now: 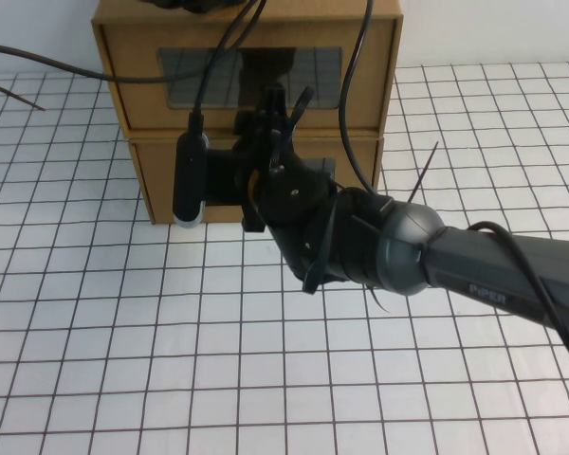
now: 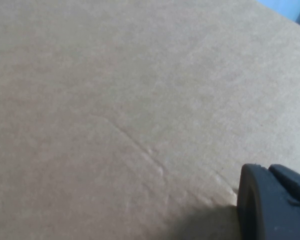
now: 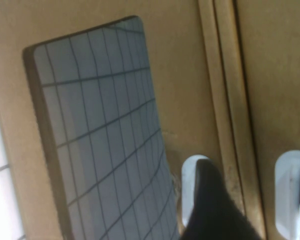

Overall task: Open the shoe box
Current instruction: 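Pull the top drawer of the cardboard box fully open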

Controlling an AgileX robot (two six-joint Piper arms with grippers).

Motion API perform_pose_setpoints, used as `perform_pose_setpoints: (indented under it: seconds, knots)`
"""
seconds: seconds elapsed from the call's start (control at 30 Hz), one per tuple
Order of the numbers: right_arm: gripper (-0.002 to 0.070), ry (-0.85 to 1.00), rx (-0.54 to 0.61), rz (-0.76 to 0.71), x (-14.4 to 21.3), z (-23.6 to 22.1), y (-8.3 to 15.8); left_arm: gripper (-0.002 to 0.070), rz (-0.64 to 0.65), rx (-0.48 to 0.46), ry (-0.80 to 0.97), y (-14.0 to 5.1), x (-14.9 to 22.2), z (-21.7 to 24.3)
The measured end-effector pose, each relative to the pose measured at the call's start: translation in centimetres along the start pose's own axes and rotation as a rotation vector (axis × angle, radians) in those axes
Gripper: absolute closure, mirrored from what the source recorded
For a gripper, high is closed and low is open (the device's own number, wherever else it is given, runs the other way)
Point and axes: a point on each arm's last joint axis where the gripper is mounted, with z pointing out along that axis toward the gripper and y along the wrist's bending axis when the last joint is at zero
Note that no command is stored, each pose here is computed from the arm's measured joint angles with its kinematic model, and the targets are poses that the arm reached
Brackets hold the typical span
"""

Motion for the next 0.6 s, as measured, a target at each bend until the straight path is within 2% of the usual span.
perform_pose_setpoints:
  seconds: [0.6]
  knots:
    - [0.0358, 0.041, 0.033, -0.001, 0.35, -0.01, -0.33, 0.0679, -0.001, 0.0, 0.0, 0.0, 0.0, 0.0]
